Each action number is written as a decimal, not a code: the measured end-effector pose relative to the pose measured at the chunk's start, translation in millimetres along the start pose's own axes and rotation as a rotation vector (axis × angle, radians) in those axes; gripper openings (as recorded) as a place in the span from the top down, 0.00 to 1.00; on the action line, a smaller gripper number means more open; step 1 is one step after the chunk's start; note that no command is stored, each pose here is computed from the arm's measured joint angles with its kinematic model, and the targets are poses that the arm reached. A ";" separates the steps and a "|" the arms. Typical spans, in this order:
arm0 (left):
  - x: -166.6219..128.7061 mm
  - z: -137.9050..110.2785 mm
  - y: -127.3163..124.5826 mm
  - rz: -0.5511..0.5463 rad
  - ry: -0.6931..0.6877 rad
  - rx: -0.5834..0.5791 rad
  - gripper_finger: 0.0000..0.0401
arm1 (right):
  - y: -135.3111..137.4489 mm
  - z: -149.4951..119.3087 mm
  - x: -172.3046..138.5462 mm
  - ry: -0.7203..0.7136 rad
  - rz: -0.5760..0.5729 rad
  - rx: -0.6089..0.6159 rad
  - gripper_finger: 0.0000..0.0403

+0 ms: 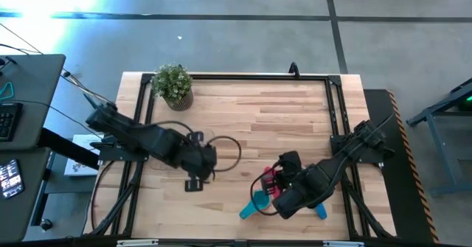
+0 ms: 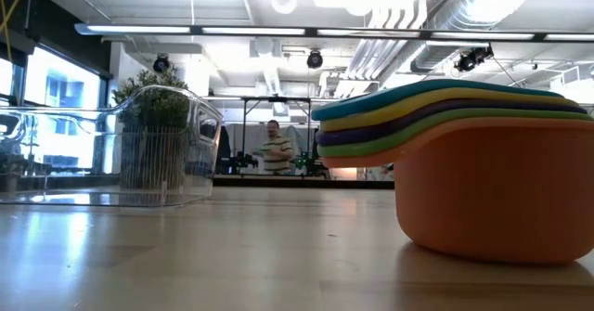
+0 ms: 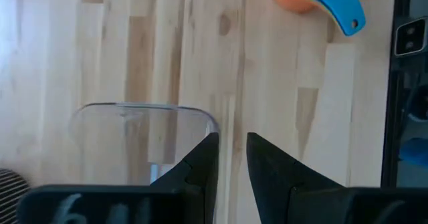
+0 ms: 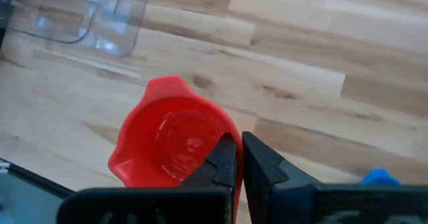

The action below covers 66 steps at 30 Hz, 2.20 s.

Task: Nest measuring cups in basket
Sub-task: Stack the red measuring cup on top of the light blue measuring cup

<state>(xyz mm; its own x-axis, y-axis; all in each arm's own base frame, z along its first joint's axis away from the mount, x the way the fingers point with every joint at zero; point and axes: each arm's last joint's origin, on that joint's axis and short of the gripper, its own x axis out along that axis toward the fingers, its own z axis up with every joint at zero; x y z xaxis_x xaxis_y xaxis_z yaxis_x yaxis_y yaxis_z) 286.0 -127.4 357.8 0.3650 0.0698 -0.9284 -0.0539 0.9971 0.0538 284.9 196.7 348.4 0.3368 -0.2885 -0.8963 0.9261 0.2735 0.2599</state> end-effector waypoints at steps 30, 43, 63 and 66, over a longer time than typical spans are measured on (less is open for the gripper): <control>124.7 36.3 -71.4 -0.036 -0.015 -0.017 0.83 | -5.6 95.6 -8.0 -0.165 0.023 -0.162 1.00; 173.6 44.4 -92.4 -0.151 -0.018 -0.026 0.83 | -5.6 96.6 -7.6 -0.170 0.020 -0.177 1.00; 206.2 48.5 -106.3 -0.256 -0.029 -0.071 0.83 | -5.5 96.3 -7.4 -0.163 0.017 -0.205 1.00; 205.7 50.3 -107.7 -0.283 -0.041 -0.072 0.83 | -5.5 96.3 -7.4 -0.163 0.017 -0.207 1.00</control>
<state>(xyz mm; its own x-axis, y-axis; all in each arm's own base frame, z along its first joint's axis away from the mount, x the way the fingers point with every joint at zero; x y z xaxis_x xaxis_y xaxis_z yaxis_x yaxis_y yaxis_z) 413.6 -218.9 179.5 0.4123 -0.2082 -0.8869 -0.0101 0.9724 -0.2330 293.7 109.0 388.2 0.3903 -0.4219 -0.8183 0.8712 0.4568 0.1800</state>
